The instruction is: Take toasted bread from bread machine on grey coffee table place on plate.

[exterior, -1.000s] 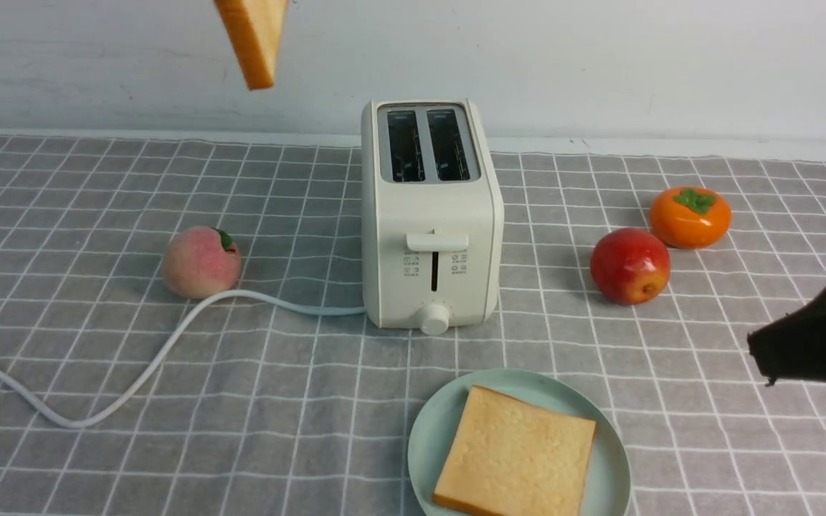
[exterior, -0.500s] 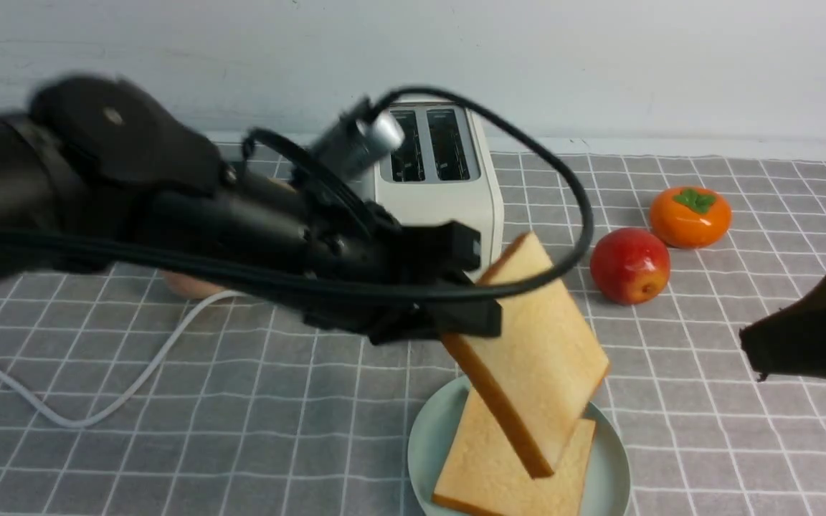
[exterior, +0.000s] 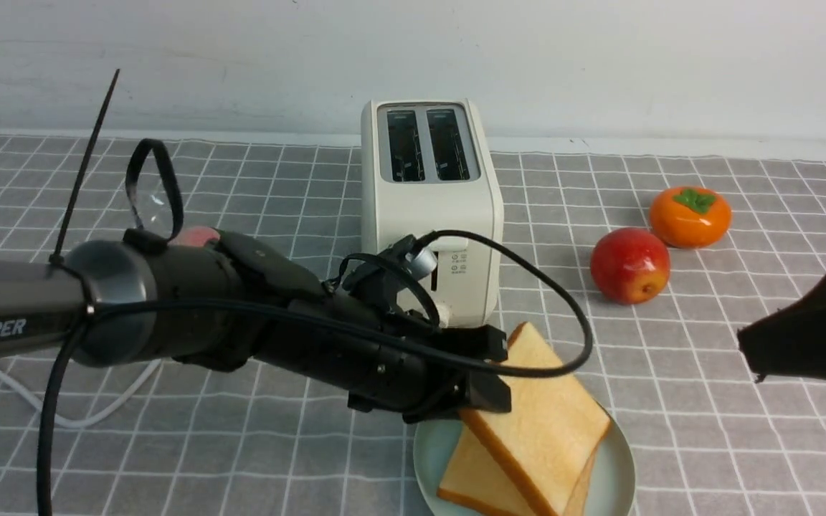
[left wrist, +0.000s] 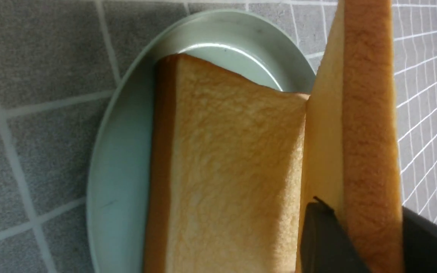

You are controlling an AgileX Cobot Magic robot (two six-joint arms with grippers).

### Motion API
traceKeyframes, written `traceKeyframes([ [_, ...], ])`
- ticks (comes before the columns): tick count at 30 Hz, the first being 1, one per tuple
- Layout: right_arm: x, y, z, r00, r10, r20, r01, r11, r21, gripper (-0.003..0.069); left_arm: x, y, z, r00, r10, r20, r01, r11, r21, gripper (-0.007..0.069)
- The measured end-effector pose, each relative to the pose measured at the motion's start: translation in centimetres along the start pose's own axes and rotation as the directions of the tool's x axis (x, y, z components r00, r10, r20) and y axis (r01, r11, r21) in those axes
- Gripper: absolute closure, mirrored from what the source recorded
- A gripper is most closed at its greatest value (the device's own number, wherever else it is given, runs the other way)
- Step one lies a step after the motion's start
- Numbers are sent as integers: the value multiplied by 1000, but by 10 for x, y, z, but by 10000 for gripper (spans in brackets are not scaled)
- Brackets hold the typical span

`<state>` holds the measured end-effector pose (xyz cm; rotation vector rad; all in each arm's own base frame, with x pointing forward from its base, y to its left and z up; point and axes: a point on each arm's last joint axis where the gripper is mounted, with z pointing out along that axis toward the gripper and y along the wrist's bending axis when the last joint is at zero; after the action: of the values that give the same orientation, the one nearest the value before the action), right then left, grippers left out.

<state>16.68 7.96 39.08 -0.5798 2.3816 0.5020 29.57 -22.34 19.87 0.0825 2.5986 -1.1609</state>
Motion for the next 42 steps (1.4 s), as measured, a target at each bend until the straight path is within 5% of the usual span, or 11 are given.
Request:
traceKeyframes([
  [8, -1, 0, 0, 1000, 0, 12, 0, 1000, 3, 139, -9, -17, -54, 993, 104, 58, -104, 995, -4, 19],
  [14, -9, -4, 0, 995, 40, 96, -43, 998, 35, 331, -7, -33, -149, 980, 150, 128, -157, 987, 45, -29],
  [18, -12, -9, 5, 978, 124, 170, -135, 989, 56, 568, 9, -41, -193, 976, 176, 130, -185, 981, 60, 36],
  [21, -5, -15, 19, 961, 198, 191, -212, 975, 59, 669, 23, -49, -208, 969, 222, 109, -230, 971, 65, 110],
  [29, 35, -25, 44, 951, 247, 188, -267, 960, 89, 678, 54, -77, -216, 935, 350, 58, -355, 928, 116, 358],
  [34, 71, -19, 22, 924, 170, 344, -223, 968, 119, 678, 76, -83, -222, 931, 364, -43, -357, 927, 119, 556],
  [36, 90, -17, 3, 843, 70, 534, -179, 971, 156, 678, 85, -81, -229, 952, 301, -53, -296, 952, 78, 633],
  [42, 115, -11, -22, 631, -15, 776, -165, 974, 154, 675, 122, -76, -248, 982, 186, -17, -184, 981, 67, 639],
])
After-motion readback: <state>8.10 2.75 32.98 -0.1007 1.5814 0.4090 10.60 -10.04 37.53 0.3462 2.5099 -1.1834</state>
